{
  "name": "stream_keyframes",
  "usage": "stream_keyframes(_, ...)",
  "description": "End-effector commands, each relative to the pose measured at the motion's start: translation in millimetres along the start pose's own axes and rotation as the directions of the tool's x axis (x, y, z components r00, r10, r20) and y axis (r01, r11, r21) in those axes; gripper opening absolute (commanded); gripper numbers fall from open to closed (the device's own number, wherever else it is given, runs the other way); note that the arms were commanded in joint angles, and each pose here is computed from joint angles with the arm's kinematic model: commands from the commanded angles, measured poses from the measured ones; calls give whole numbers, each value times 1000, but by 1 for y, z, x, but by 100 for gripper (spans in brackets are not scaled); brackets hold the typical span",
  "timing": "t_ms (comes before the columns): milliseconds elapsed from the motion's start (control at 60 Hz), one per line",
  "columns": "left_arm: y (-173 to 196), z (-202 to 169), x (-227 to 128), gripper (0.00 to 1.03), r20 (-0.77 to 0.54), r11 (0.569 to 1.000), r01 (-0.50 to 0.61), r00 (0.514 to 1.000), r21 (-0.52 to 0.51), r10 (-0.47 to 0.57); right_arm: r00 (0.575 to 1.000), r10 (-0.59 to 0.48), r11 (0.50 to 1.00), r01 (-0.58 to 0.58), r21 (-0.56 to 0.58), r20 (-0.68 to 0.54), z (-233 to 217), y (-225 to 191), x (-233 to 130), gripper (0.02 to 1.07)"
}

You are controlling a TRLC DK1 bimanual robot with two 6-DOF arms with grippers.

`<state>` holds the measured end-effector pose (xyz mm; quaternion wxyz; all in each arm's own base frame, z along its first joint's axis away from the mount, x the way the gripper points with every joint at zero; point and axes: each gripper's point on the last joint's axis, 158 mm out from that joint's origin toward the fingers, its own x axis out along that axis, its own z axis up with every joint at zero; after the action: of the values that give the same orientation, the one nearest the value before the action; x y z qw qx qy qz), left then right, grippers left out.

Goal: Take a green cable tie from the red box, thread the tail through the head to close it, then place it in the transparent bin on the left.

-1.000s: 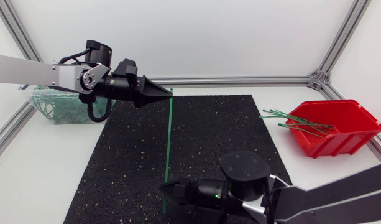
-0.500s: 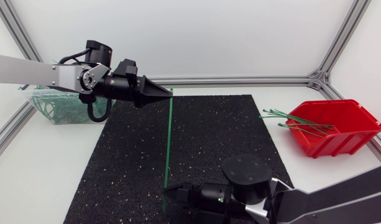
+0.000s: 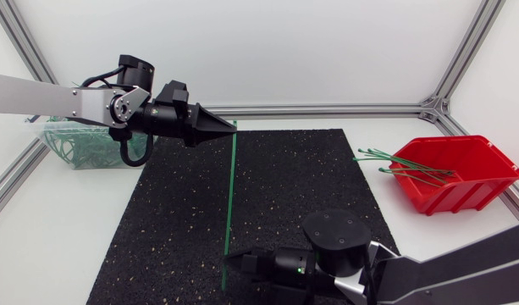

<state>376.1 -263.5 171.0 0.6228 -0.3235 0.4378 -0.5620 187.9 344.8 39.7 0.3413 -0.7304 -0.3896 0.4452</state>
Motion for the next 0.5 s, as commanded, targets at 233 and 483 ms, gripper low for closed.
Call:
stream_keyframes(233,-1,-2,5,4,-16,1000,15,1000,-19,-16,1000,2,1000,-2,-15,-18,-7,3,3,8)
stream_keyframes(483,-6,-12,5,4,-22,1000,17,1000,5,-17,998,-22,987,31,160,-53,-23,-7,4,8)
